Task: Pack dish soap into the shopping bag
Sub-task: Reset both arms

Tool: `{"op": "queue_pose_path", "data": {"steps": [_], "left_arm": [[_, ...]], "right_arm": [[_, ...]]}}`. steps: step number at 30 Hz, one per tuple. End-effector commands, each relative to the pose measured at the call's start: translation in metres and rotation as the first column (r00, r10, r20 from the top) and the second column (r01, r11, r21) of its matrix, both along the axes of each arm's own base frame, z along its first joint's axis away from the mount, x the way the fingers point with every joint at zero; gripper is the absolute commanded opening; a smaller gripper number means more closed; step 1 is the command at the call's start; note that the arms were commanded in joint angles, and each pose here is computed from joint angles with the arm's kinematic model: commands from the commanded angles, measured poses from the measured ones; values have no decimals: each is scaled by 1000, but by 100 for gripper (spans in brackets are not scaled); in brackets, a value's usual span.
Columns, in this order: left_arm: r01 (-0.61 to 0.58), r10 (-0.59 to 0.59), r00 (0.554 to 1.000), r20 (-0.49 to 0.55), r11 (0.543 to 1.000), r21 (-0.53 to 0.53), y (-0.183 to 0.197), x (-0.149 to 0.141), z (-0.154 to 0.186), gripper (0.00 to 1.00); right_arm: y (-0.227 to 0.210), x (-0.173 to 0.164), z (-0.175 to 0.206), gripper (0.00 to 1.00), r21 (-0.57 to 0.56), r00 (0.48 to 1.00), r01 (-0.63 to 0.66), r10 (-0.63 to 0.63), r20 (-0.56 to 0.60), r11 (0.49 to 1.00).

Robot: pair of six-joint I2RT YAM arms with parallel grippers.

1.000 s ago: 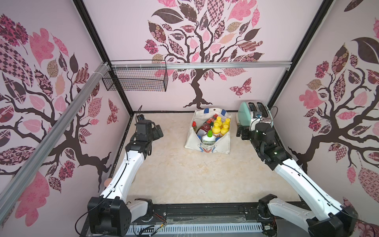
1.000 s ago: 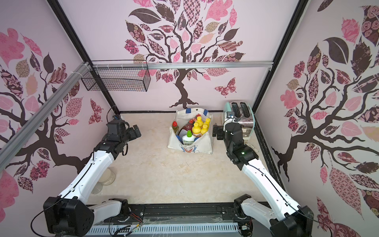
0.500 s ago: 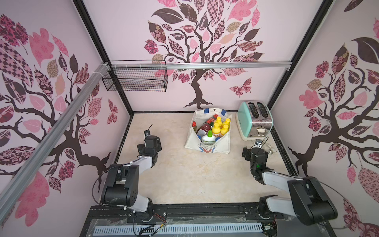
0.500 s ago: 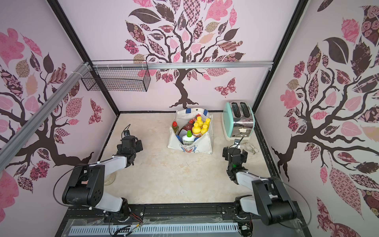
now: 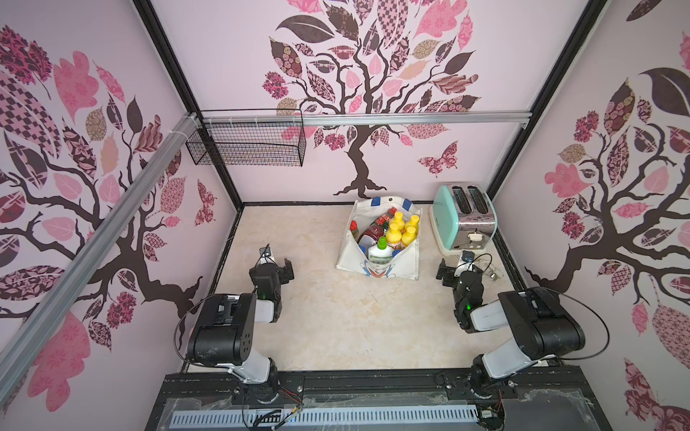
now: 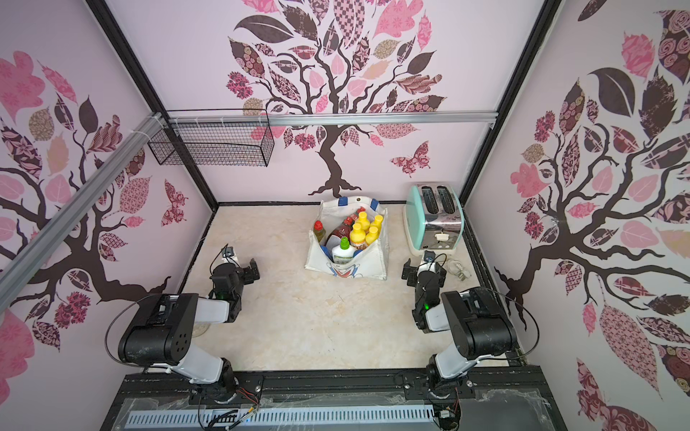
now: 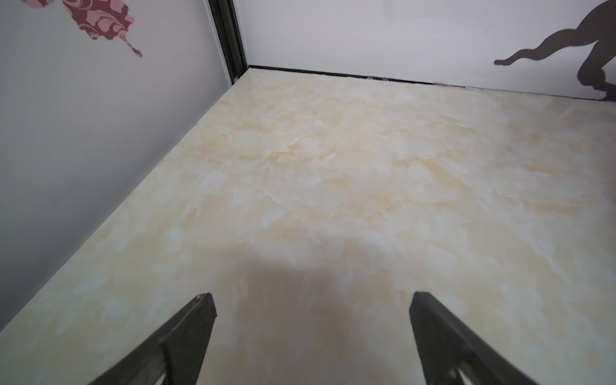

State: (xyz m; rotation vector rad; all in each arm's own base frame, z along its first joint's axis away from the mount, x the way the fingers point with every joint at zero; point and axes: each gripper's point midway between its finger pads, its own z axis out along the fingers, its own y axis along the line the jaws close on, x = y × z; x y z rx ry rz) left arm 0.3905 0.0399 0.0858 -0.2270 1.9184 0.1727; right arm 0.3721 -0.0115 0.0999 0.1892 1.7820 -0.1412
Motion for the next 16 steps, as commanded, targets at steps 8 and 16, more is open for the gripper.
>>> {"op": "queue_pose_path", "data": {"steps": [8,16], "left_arm": [[19,-20,997,68,1000,7,-2,6,18,97],[18,-18,998,64,1000,6,-1,6,17,97]], "right_arm": [[5,11,13,99,26,999,-46,46,28,999],[5,12,12,99,30,999,-45,44,23,999]]}}
